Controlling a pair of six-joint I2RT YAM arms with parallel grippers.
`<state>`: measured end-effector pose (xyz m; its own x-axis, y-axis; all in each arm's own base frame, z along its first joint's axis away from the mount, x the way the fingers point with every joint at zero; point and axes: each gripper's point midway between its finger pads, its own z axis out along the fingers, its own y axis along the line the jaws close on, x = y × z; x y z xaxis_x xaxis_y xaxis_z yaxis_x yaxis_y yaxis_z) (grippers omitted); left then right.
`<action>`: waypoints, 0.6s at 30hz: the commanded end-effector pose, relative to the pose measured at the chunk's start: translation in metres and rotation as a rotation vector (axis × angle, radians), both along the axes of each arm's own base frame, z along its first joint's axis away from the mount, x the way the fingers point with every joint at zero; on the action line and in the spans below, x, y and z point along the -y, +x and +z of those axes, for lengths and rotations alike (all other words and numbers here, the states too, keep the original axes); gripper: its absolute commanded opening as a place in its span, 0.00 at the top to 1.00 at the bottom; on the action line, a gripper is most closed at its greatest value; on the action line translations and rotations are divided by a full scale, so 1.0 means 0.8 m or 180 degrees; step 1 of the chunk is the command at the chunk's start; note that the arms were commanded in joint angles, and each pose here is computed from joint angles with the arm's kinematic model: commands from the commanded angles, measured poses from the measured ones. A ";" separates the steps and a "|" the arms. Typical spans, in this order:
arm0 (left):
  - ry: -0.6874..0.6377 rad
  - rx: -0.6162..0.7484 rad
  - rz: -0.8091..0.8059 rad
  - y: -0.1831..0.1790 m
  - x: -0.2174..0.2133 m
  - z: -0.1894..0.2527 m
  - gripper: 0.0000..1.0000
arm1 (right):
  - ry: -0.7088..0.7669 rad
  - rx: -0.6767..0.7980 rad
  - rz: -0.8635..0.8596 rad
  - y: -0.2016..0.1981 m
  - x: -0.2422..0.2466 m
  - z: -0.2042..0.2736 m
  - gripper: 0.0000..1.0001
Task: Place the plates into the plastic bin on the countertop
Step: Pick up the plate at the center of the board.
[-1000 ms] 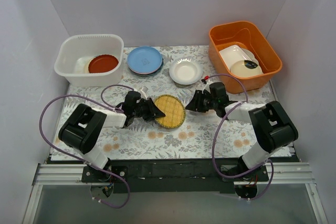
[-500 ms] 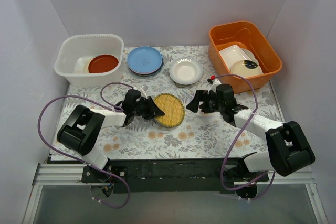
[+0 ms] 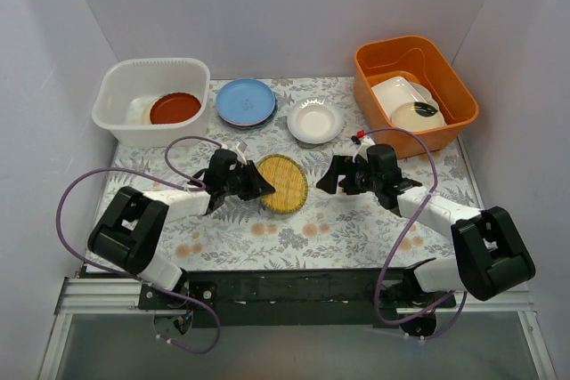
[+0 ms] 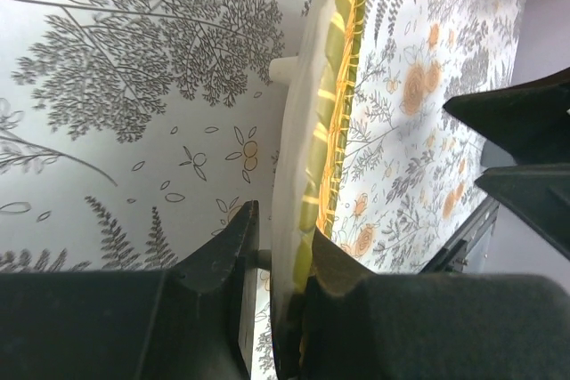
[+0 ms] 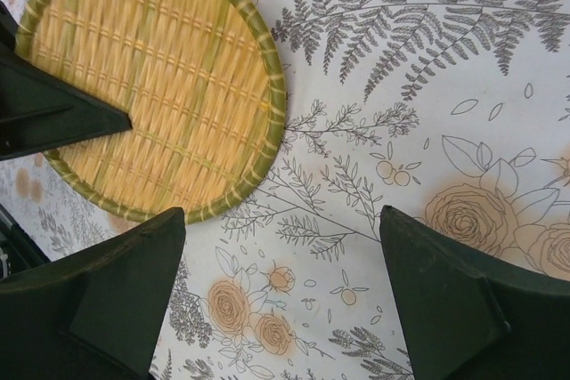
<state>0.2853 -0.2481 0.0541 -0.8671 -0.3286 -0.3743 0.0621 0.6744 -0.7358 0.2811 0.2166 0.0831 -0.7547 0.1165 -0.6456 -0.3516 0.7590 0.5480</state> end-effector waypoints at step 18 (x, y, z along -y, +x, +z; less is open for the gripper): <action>0.0235 0.0645 0.0491 0.049 -0.037 0.118 1.00 | 0.0254 0.0130 0.0386 -0.003 -0.025 0.018 0.03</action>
<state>0.2999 -0.2189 0.1125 -0.7678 -0.4005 -0.5001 0.0438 0.7459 -0.6646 0.2772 0.2335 0.0809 -0.7819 0.0752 -0.6189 -0.4055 0.6927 0.5965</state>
